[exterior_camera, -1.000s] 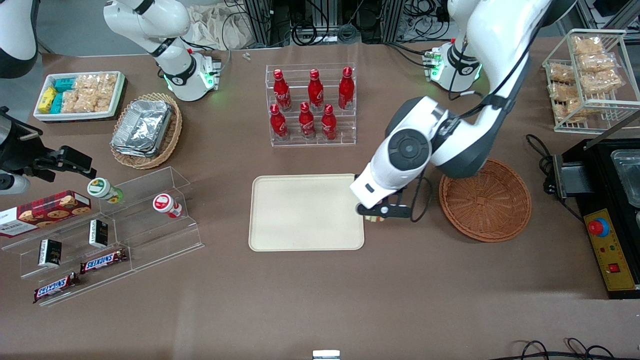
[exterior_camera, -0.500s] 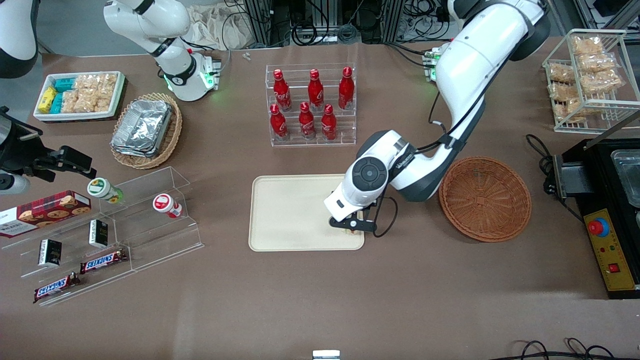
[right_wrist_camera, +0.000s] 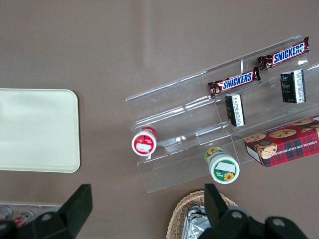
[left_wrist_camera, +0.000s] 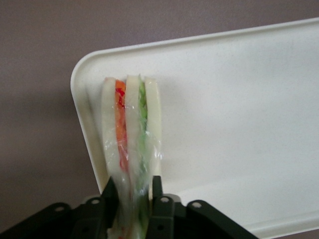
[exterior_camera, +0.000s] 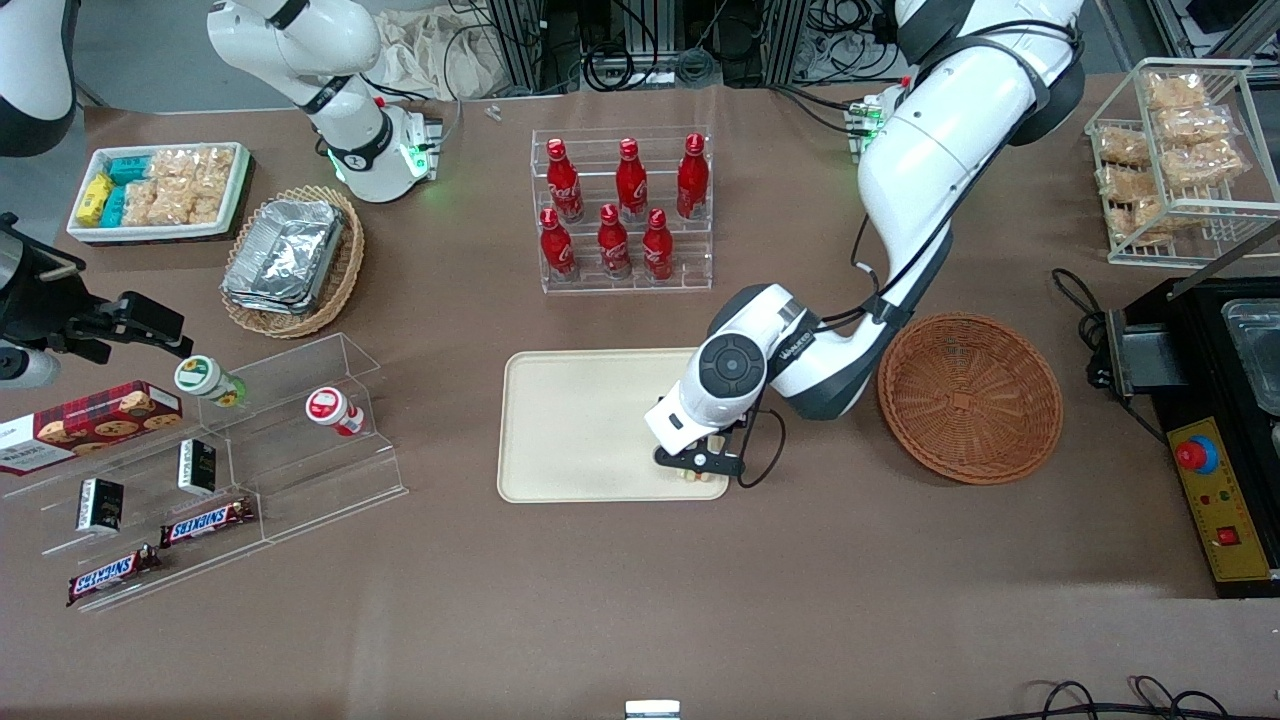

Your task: Place sandwich from basket to tray

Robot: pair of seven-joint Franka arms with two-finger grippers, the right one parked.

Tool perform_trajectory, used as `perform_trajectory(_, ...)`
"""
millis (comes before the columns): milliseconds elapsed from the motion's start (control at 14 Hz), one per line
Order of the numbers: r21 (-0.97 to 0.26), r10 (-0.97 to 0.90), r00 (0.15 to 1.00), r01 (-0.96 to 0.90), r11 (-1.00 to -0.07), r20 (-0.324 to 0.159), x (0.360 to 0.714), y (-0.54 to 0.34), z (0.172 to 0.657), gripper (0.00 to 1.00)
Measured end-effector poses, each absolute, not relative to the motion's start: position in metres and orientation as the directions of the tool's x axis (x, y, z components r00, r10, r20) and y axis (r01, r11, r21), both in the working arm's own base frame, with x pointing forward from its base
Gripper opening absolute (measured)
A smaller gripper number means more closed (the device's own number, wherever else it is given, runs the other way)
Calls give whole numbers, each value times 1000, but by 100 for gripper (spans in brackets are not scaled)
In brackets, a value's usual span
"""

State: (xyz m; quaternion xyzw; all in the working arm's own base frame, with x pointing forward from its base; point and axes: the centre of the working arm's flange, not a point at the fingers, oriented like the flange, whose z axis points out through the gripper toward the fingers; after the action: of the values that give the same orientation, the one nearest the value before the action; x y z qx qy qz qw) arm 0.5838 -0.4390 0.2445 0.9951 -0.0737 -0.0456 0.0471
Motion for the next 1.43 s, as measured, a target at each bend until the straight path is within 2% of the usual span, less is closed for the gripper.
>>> perform_trajectory(286, 73, -68, 996, -64, -995, -50, 596, -430, 274, 80)
perform_trajectory(429, 20, -44, 997, -43, -999, -57, 610, -398, 303, 99)
perform_trajectory(643, -38, -68, 996, -70, -997, -55, 632, -320, 360, 100)
perform_trajectory(857, -114, -114, 992, -119, -986, -53, 627, -240, 433, 100)
perform_trajectory(1071, -169, -42, 999, -47, -985, -31, 618, -170, 498, 100)
perform_trajectory(1429, -205, 65, 998, 65, -977, 6, 606, -109, 549, 100)
